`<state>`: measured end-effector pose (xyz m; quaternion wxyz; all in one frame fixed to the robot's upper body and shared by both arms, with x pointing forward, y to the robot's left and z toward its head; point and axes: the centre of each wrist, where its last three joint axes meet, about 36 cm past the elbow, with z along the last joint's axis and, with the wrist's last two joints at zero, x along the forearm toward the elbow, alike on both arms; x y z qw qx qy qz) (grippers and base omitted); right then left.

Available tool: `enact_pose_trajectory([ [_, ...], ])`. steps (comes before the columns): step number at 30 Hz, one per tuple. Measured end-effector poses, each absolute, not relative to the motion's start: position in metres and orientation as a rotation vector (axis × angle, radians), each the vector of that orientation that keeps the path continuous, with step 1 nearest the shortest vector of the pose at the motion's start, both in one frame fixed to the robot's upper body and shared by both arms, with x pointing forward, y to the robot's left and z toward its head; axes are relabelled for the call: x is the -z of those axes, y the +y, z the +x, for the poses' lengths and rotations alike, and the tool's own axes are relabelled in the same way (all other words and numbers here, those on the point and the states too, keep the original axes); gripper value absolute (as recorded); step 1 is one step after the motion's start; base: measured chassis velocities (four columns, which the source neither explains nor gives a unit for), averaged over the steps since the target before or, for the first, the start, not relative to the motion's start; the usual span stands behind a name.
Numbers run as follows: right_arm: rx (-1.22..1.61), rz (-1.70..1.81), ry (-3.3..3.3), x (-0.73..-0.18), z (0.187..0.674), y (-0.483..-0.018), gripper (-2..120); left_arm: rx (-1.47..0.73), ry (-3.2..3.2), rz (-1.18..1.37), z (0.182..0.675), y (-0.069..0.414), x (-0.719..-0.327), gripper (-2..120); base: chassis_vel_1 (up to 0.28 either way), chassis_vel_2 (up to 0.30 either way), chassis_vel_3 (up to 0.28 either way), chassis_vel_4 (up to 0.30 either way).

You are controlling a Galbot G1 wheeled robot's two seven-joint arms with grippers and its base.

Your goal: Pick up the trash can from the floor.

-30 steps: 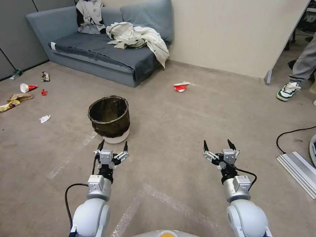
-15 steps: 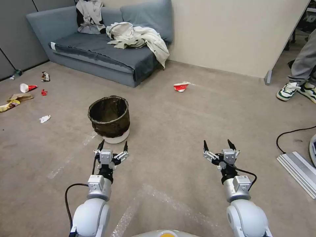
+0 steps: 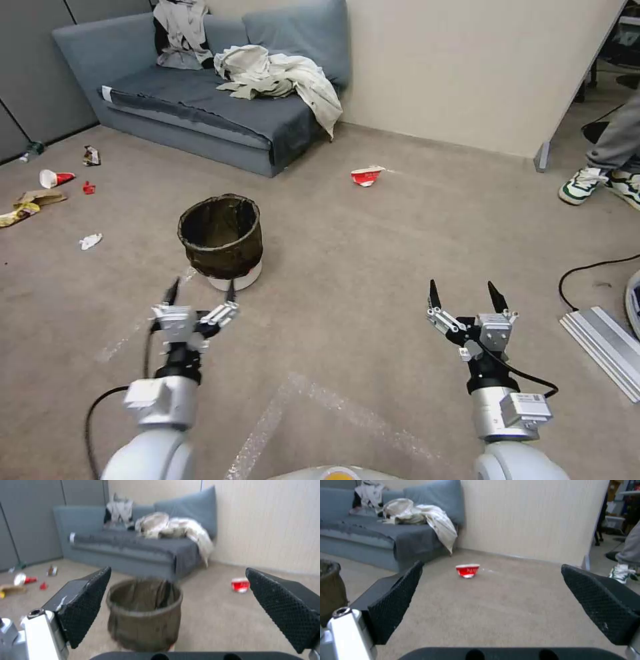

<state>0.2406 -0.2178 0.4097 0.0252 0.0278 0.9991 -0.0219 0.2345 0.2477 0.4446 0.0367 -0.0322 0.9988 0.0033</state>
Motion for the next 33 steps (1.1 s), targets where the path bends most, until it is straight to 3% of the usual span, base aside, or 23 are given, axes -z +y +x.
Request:
enact_pose_trajectory([
  [33, 0.058, 0.095, 3.094, -0.399, 0.248, -0.222, 100, -0.098, 3.161, -0.132, 0.234, 0.255, -0.425, 100, 0.023, 0.02, 0.021, 0.022],
])
